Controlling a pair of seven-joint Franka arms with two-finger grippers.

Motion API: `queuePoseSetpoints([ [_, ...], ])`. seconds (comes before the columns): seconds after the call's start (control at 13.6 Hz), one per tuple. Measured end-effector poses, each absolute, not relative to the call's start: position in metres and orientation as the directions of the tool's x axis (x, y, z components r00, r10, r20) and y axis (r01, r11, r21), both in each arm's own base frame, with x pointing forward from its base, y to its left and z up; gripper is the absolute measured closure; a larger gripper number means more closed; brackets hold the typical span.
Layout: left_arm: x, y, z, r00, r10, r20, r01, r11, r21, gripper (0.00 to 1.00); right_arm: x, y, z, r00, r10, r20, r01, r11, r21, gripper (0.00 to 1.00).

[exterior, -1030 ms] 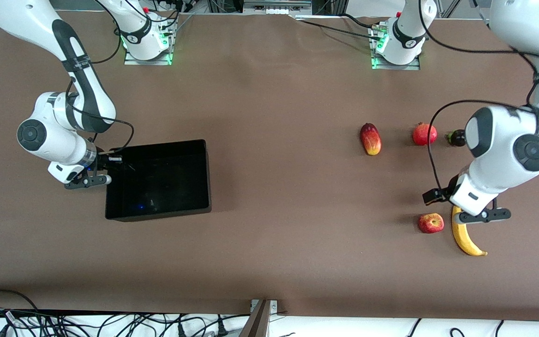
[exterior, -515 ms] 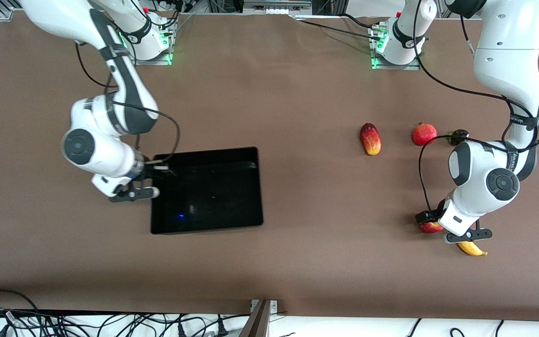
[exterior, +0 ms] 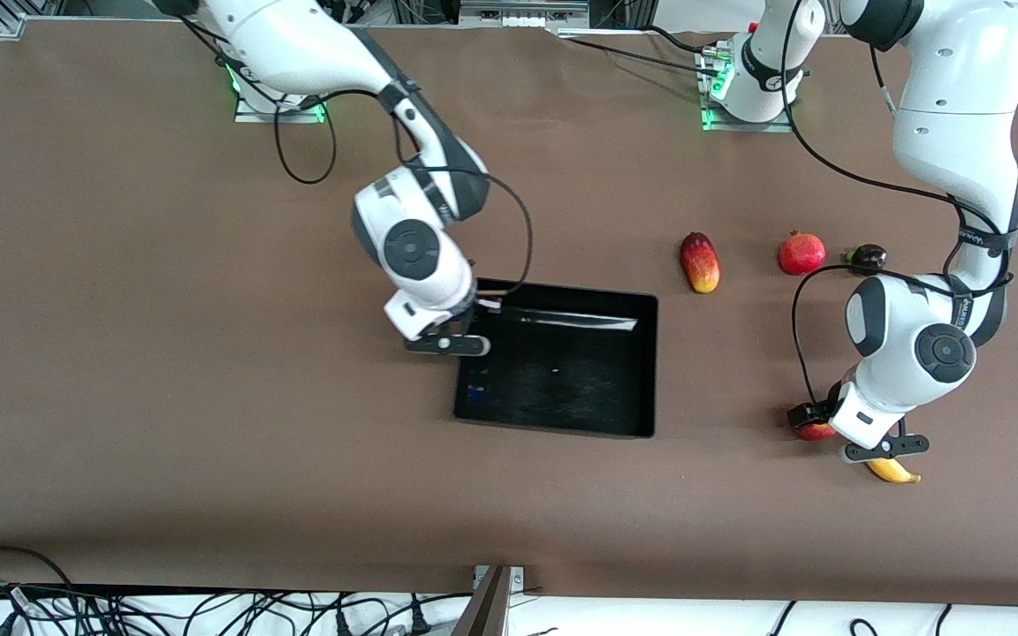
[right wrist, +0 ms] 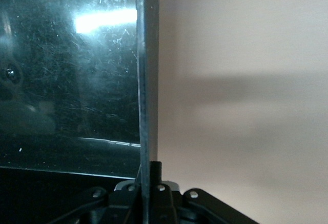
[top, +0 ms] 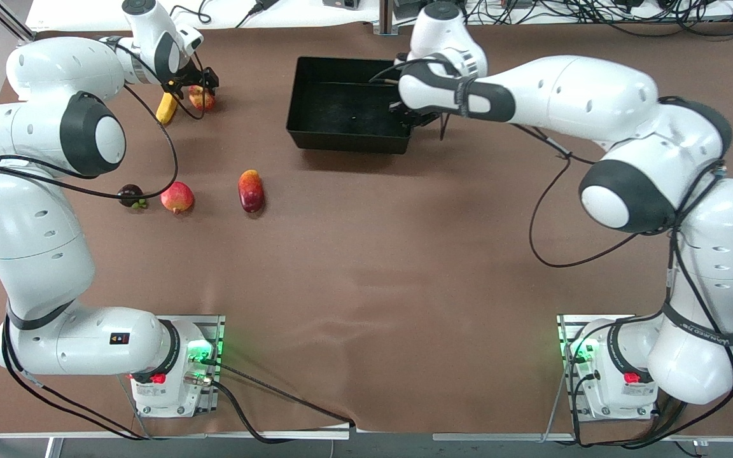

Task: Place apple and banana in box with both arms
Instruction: 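Push the box toward the fruit while the left gripper grasps the apple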

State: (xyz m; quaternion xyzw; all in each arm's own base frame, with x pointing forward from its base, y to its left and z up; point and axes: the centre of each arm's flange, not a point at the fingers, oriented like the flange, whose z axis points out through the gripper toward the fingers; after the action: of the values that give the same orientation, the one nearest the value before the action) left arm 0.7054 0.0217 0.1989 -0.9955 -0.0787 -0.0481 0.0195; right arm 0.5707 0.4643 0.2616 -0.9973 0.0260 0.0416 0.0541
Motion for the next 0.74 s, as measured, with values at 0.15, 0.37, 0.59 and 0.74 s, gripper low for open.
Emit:
queuePoseSetpoints([
  [0.15, 0.708, 0.021, 0.198, 0.979, 0.159, 0.130, 0.164, -0.986, -0.025, 0.02, 0.567, 0.480, 0.253, 0.997, -0.030, -0.068, -0.037, -0.993, -0.116, 0.97],
  [0.37, 0.710, 0.018, 0.200, 0.966, 0.213, 0.149, 0.217, -0.976, -0.011, 0.27, 0.563, 0.491, 0.239, 0.998, -0.040, -0.047, -0.046, -0.991, -0.129, 0.97],
  [0.59, 0.711, 0.017, 0.200, 0.962, 0.227, 0.151, 0.231, -0.973, -0.008, 0.35, 0.551, 0.507, 0.226, 0.999, -0.026, -0.033, -0.031, -0.990, -0.137, 0.97],
  [0.74, 0.711, 0.018, 0.200, 0.960, 0.236, 0.152, 0.239, -0.971, -0.007, 0.35, 0.549, 0.511, 0.228, 1.000, -0.022, -0.020, -0.025, -0.989, -0.147, 0.90],
])
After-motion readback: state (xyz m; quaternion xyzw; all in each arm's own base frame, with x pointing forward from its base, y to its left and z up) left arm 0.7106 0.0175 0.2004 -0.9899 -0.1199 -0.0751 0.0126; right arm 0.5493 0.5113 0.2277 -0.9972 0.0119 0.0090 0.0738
